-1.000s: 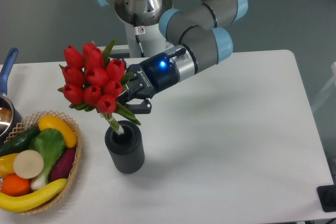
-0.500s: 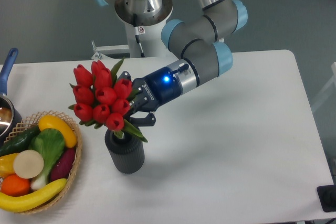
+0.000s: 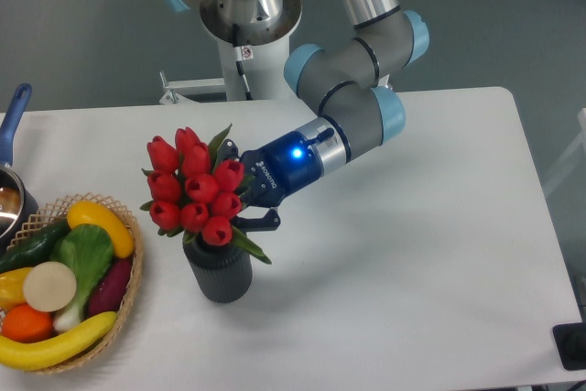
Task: Insert the flowers into the vase
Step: 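Lower the tulip stems into the grey vase opening, then push the bouquet further down into the vase and settle it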
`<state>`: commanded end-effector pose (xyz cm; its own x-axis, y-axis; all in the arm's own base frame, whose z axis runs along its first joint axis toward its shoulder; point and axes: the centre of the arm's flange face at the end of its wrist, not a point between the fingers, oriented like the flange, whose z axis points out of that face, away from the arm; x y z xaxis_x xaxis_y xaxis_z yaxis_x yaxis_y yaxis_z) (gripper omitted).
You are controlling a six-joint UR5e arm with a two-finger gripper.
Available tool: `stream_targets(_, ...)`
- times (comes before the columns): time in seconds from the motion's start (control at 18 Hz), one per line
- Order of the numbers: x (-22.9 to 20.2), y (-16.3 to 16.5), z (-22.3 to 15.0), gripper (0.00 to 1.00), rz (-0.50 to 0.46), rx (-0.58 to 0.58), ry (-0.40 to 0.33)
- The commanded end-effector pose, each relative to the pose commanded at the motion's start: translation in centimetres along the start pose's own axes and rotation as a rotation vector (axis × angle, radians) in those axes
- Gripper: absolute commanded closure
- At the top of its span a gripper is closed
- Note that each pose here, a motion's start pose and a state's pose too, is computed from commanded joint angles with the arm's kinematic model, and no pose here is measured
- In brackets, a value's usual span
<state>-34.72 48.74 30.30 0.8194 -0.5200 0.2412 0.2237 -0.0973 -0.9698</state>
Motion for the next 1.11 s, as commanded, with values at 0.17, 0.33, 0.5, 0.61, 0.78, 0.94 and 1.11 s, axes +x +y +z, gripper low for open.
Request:
stream_targets(0.17, -0.4, 0.6, -0.3, 0.66, -0.011, -0.005, -0.007)
stream_targets(0.33, -0.6, 1.3, -0.3, 0.66, -0.021, -0.010, -0.009)
stream_targets(0.5, -1.0, 2.0, -0.4, 0.66, -0.029, -0.015, -0.013)
stream_targets(0.61, -1.1, 2.3, -0.3, 0.66, -0.034, -0.027, -0.016)
stream_targets(0.78, -1.0, 3.1, -0.4, 0.65, -0.046, -0.055, -0.025)
stream_targets(0.94, -0.8, 3.6, -0.4, 0.64, -0.032, -0.055, -0.025)
stream_targets(1.11, -0.9, 4.3, -0.4, 0.63, -0.028, -0.057, -0.025)
